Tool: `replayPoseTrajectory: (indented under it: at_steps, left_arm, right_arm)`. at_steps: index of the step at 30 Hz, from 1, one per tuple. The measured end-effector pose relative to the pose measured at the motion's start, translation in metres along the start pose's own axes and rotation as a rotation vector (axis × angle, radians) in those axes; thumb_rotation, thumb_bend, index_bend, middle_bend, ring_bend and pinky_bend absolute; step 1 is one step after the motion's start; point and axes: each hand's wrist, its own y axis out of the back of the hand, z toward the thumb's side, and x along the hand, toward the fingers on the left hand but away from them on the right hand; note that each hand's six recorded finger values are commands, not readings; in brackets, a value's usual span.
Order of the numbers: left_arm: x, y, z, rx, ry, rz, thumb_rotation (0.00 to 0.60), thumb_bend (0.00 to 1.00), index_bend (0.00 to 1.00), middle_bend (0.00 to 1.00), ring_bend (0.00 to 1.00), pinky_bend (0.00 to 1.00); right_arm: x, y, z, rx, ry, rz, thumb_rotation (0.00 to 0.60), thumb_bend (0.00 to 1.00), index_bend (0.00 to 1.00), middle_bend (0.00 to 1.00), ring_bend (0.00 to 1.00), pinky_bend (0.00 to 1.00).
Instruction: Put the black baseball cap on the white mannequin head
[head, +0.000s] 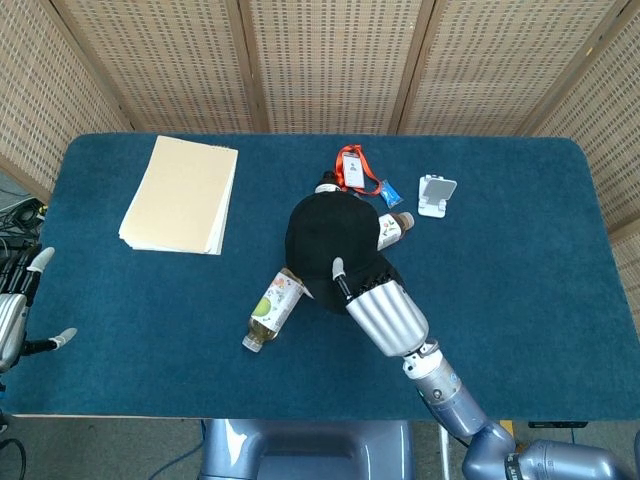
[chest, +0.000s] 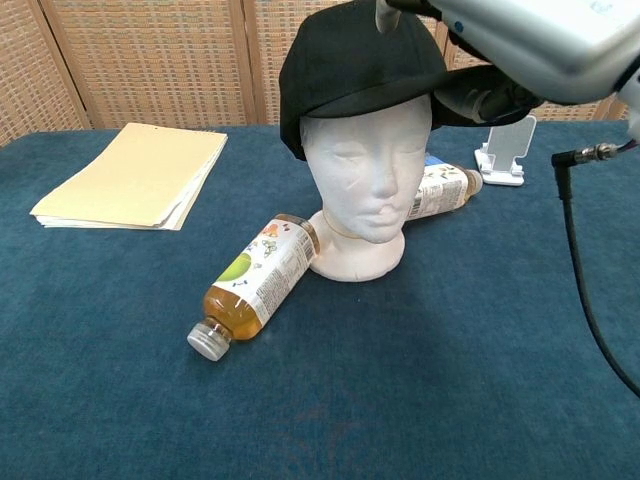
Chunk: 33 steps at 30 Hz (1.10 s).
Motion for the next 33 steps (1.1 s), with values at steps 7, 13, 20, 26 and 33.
replayPoseTrajectory:
  at_steps: [7,13,20,26,33]
  left_arm:
    - [-0.001,-0.001,0.002,0.004,-0.004,-0.002,0.6,0.0,0.0,0.0,0.0,0.0]
    - [-0.002,-0.002,0.004,0.012,-0.008,-0.006,0.6,0.0,0.0,0.0,0.0,0.0]
    - [-0.003,-0.002,0.003,0.009,-0.005,-0.002,0.6,0.0,0.0,0.0,0.0,0.0]
    - [-0.002,0.001,0.0,-0.001,0.002,0.001,0.6,0.0,0.0,0.0,0.0,0.0]
    - [-0.004,0.003,-0.001,-0.012,-0.004,0.004,0.6,0.0,0.0,0.0,0.0,0.0]
  right_arm:
    - [0.013,0.009,-0.02,0.014,-0.008,-0.002,0.6,0.28,0.21,1.0,1.0,1.0]
    - [0.028,0.009,-0.023,-0.003,0.018,0.029,0.6,0.0,0.0,0.99,1.0,1.0]
    - [0.027,0.011,-0.019,0.007,0.042,0.014,0.6,0.0,0.0,0.99,1.0,1.0]
    - [0.034,0.014,-0.029,0.009,0.034,0.014,0.6,0.0,0.0,0.98,1.0,1.0]
    - [0.053,0.022,-0.056,0.028,0.048,-0.039,0.6,0.0,0.0,0.98,1.0,1.0]
